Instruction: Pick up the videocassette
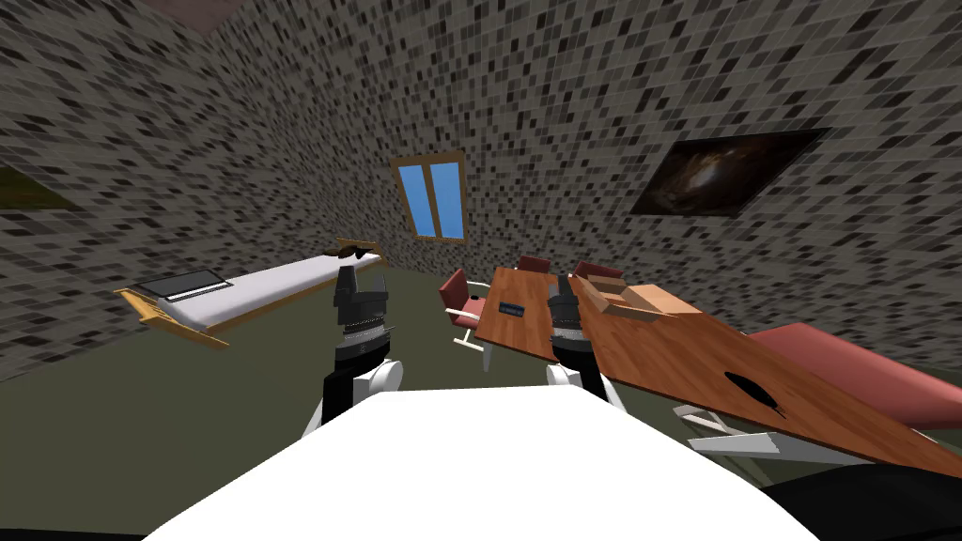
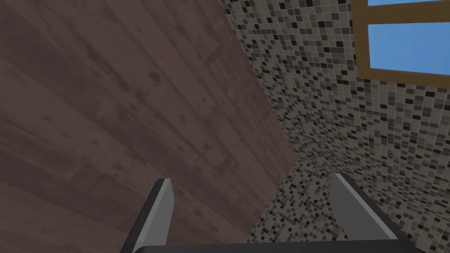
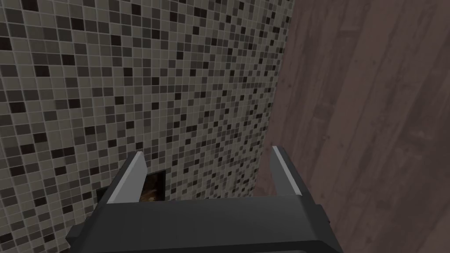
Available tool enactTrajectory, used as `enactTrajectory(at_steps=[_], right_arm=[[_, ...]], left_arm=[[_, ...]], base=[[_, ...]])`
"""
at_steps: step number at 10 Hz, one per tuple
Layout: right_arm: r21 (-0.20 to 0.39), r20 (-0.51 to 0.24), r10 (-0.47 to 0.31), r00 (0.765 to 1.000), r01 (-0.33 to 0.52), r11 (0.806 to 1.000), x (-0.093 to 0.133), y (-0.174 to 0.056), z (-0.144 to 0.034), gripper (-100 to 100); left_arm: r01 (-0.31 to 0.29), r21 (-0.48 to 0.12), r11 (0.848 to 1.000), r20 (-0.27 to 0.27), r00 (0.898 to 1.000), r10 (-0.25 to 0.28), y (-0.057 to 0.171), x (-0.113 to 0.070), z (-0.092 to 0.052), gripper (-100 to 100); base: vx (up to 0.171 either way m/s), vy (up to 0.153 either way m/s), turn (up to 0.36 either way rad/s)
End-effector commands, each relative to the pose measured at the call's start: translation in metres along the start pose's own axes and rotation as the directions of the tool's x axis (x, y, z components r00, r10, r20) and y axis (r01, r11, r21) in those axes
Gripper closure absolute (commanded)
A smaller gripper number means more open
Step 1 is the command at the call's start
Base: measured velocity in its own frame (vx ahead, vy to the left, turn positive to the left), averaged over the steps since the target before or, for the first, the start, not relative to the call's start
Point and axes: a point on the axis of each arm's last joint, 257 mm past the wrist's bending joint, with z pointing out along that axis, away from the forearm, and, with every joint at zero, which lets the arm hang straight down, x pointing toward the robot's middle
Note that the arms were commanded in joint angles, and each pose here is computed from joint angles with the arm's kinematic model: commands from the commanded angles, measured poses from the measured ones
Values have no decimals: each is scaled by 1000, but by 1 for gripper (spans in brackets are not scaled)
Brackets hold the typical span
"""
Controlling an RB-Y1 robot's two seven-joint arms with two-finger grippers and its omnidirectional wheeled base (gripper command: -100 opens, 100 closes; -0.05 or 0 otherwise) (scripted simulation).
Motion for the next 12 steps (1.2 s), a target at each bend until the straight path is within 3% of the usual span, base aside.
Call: enactTrajectory(at_steps=[1,6,8,11,12], right_arm=[[-8,-34,-21,999,20,1000,5,2,-2,-100],[-41,-184,-125,975,120,992,32,1,-18,-100],[-53,-255,-176,951,168,984,45,-6,-29,-100],[-69,-368,-256,894,248,966,65,-27,-50,-100],[-73,-376,-260,889,251,965,65,-27,-50,-100]], left_arm=[[0,0,1000,0,1000,0,0,0,0,0],[0,0,1000,0,1000,0,0,0,0,0],[0,0,1000,0,1000,0,0,0,0,0],[0,0,1000,0,1000,0,0,0,0,0],[0,0,1000,0,1000,0,0,0,0,0]], base=[[-28,26,27],[-76,61,61],[-79,99,111],[-48,98,147],[-30,70,44]])
